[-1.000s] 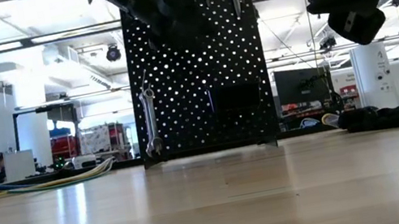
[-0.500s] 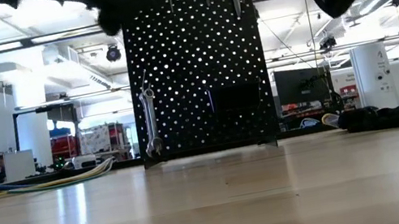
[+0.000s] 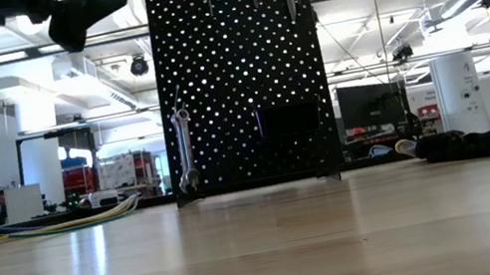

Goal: Hang tools onto peg board
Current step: Return to Home Position

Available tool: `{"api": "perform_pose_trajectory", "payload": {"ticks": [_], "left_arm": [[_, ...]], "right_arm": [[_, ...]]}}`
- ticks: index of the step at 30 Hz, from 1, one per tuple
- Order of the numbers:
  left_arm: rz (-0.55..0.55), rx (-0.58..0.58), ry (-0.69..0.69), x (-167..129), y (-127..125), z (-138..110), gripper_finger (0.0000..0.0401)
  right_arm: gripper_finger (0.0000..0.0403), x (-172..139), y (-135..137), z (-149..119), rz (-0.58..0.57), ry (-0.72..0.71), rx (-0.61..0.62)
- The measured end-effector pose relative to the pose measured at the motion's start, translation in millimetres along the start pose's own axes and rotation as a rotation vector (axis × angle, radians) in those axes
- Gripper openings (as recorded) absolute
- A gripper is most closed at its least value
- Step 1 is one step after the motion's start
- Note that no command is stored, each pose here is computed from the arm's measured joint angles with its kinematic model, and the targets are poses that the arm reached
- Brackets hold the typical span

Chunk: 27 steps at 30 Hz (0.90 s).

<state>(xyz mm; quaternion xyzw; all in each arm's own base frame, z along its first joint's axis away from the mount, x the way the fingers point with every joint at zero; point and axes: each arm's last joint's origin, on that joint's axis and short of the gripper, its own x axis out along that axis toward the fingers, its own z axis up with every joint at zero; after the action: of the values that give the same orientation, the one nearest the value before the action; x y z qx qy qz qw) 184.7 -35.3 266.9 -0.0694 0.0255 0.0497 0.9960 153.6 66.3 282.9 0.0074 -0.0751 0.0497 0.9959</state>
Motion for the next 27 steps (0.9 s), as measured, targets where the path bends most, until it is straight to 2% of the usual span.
{"api": "perform_pose_trajectory", "payload": {"ticks": [4, 7, 11, 14, 21, 27], "left_arm": [[-0.018, 0.017, -0.112, -12, 6, -13, 0.0231], [-0.027, 0.023, -0.154, -19, 10, -23, 0.0231], [-0.032, 0.012, -0.196, -28, 14, -29, 0.0231], [-0.029, 0.014, -0.203, -32, 16, -31, 0.0231], [0.001, 0.033, -0.178, -43, 21, -32, 0.0231], [0.008, 0.029, -0.172, -49, 26, -46, 0.0231]], "right_arm": [[0.0003, -27, -11, 15, -0.002, -0.040, 0.006], [0.0001, -43, -17, 16, -0.008, -0.036, 0.017], [0.0000, -53, -24, 8, -0.094, 0.010, 0.029], [0.0000, -58, -27, 7, -0.141, 0.025, 0.034], [0.0000, -63, -29, 6, -0.166, 0.029, 0.031], [0.0000, -63, -30, -6, -0.209, 0.087, 0.029]]}}
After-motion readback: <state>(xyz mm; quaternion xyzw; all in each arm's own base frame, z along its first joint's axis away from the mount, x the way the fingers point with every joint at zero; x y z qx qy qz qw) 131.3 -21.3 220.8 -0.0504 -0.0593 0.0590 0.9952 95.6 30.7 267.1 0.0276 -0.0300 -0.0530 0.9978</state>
